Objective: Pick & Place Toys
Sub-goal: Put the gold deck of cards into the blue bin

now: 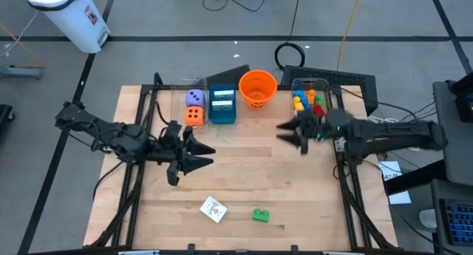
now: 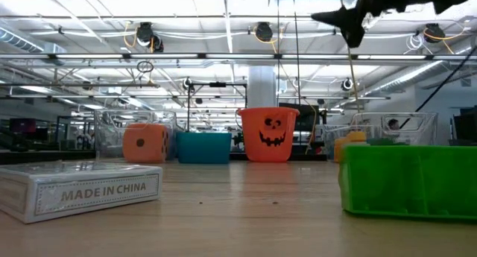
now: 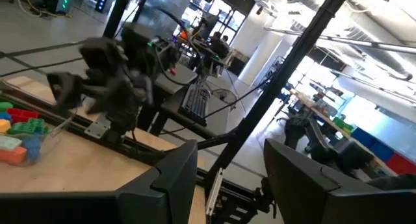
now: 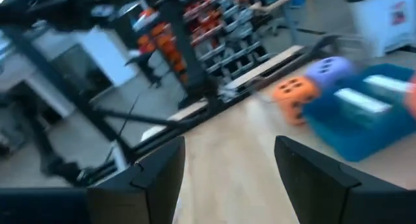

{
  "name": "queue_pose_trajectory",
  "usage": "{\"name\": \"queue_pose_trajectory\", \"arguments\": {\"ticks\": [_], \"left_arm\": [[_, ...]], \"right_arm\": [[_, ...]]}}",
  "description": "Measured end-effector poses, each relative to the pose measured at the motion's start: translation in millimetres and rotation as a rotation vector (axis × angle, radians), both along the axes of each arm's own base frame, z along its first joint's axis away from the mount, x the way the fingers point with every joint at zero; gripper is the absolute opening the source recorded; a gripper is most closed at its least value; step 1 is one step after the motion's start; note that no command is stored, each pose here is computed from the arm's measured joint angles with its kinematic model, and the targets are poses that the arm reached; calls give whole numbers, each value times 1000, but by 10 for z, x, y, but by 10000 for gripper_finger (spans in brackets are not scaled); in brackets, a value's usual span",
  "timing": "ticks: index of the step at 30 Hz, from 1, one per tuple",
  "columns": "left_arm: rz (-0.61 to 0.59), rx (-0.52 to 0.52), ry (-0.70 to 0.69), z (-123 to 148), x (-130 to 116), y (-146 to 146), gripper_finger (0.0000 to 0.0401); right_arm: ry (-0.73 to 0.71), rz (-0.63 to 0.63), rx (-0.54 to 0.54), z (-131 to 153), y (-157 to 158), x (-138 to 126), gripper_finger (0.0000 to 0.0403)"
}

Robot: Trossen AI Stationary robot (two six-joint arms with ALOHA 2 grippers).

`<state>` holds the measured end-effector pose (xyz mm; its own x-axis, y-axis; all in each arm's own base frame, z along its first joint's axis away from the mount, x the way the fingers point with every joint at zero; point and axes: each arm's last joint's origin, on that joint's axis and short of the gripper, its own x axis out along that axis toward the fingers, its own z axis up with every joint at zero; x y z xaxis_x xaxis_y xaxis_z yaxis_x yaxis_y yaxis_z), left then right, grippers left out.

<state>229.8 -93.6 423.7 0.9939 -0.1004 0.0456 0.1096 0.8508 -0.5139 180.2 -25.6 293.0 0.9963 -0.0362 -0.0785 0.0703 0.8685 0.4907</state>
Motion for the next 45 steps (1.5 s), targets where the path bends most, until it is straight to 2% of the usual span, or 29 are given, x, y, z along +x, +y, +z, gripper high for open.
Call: {"name": "queue_pose_trajectory", "arguments": {"ticks": [4,7,11,15,18,24,31,37,45], "left_arm": [[-4,-5,7,-44,75,-47,186],[-19,-32,43,-123,149,-124,186],[-73,-90,135,-277,211,-309,186],[-114,-155,287,-507,248,-538,186],[-123,-221,411,-701,269,-708,186],[-166,-355,719,-1184,281,-1100,186],[-228,-474,1045,-1785,312,-1538,186],[-139,-512,1163,-2164,465,-1568,186],[-48,-526,1258,-2454,665,-1404,186]], "right_arm": [[29,85,-63,-91,421,175,230],[62,148,-65,-210,739,295,230],[69,247,35,-360,1091,430,230],[30,316,147,-482,1346,557,230],[41,342,180,-614,1473,633,231],[175,319,235,-944,1559,748,221],[245,274,246,-1159,1579,817,211],[223,210,261,-1164,1558,837,210],[203,192,277,-1146,1547,846,210]]}}
